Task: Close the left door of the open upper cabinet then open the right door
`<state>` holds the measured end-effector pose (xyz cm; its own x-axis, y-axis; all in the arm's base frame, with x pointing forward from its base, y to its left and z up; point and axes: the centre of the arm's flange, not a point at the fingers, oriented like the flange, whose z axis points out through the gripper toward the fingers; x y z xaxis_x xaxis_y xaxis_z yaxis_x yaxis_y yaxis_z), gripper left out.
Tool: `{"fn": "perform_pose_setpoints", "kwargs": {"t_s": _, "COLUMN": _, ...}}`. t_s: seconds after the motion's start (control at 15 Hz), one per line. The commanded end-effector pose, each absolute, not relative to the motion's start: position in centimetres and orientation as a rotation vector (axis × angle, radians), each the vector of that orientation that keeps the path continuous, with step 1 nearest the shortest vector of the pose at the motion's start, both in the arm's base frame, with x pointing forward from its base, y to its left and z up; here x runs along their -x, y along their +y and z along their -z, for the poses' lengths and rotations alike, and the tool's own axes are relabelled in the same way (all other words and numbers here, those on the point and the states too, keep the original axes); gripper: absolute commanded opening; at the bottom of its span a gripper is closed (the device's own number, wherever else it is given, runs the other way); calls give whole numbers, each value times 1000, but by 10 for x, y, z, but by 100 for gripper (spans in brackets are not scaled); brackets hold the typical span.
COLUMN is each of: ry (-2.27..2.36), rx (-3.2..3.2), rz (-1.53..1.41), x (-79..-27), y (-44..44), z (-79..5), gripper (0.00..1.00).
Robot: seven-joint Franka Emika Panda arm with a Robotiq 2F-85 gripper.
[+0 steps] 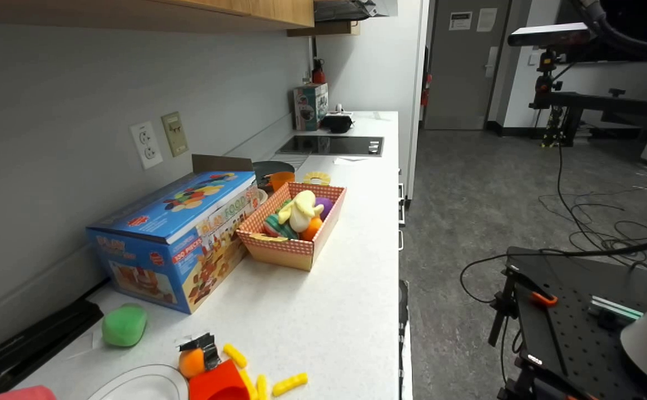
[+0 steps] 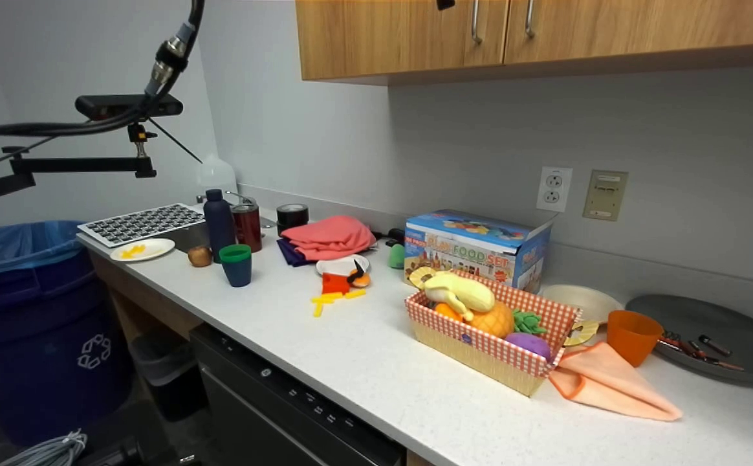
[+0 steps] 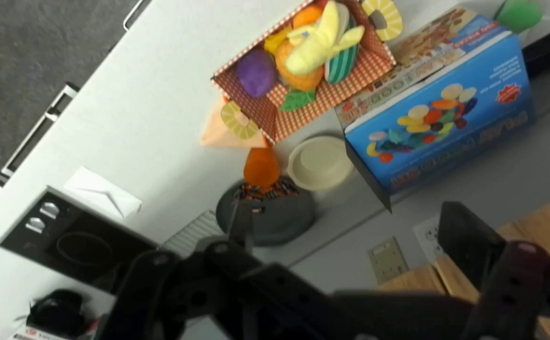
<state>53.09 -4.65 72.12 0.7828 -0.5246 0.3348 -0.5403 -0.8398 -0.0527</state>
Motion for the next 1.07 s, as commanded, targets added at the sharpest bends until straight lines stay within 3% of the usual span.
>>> {"fn": "perform_pose_setpoints", "kwargs": {"t_s": 0.0, "ry": -808, "rx": -2834, "rz": -797, "x": -535, "y": -65, "z": -716, "gripper": 100}}
{"fn": "perform_pose_setpoints", "kwargs": {"t_s": 0.53, "ry": -867, "rx": -2844, "rz": -802, "x": -546, "y": -70, "z": -724, "gripper": 100}}
{"fn": "perform_pose_setpoints", "kwargs": {"t_s": 1.0, "ry": -974, "rx": -2717, "rz": -1024, "x": -579, "y": -68, "z": -724, "gripper": 100}}
